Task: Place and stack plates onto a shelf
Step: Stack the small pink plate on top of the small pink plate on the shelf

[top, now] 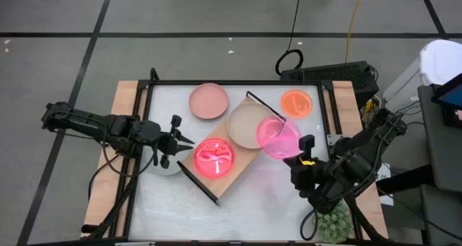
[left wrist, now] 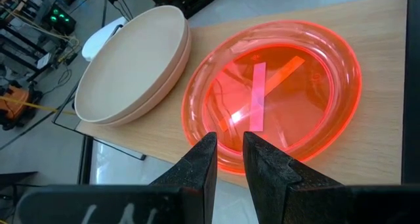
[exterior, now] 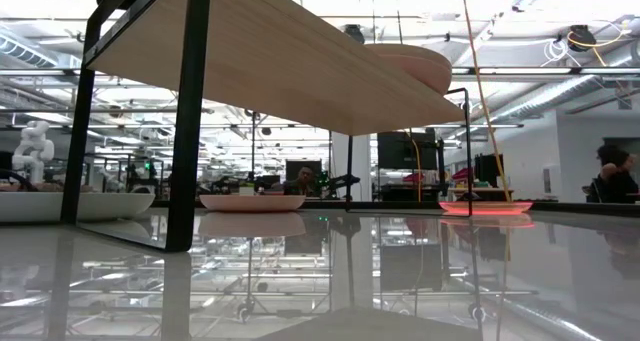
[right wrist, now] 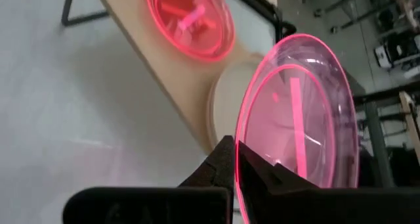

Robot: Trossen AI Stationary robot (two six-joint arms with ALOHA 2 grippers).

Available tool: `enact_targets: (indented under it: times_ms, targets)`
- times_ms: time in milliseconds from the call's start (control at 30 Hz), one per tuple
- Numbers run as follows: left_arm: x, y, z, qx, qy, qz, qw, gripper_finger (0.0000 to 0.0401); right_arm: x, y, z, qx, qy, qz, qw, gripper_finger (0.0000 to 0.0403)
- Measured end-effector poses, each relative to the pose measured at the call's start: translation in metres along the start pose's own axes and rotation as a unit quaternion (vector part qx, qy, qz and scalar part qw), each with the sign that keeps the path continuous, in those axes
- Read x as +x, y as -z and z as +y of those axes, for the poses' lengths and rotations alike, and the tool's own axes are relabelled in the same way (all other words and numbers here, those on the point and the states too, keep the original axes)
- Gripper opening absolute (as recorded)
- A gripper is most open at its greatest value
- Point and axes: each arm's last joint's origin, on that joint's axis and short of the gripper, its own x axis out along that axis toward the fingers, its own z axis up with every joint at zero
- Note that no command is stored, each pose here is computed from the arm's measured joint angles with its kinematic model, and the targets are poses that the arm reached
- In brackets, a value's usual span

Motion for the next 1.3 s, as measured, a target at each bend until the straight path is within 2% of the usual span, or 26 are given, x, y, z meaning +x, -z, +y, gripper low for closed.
enact_targets:
  times_ms: [267, 500, 833, 1000, 1300]
  targets:
    - [0.0, 0.0, 0.0, 0.0, 0.0, 0.0, 1.0, 0.0081, 0.01, -0.018, -0.007, -0.013, -0.002, -0.048, 0.999, 0.0]
    - [0.0, 0.0, 0.0, 0.0, 0.0, 0.0, 1.0, 0.0081, 0.021, -0.026, -0.016, -0.021, -0.012, -0.057, 0.998, 0.0]
    - [0.0, 0.0, 0.0, 0.0, -0.005, 0.002, 1.0, 0.0081, 0.056, -0.045, -0.019, -0.053, -0.048, -0.071, 0.995, 0.0]
    - [0.0, 0.0, 0.0, -0.001, -0.005, 0.002, 1.0, 0.0081, 0.069, -0.052, -0.024, -0.064, -0.049, -0.082, 0.993, 0.0]
    - [0.0, 0.002, 0.004, -0.014, -0.028, 0.014, 0.999, 0.0081, 0.104, -0.065, -0.021, -0.088, -0.084, -0.097, 0.988, 0.0]
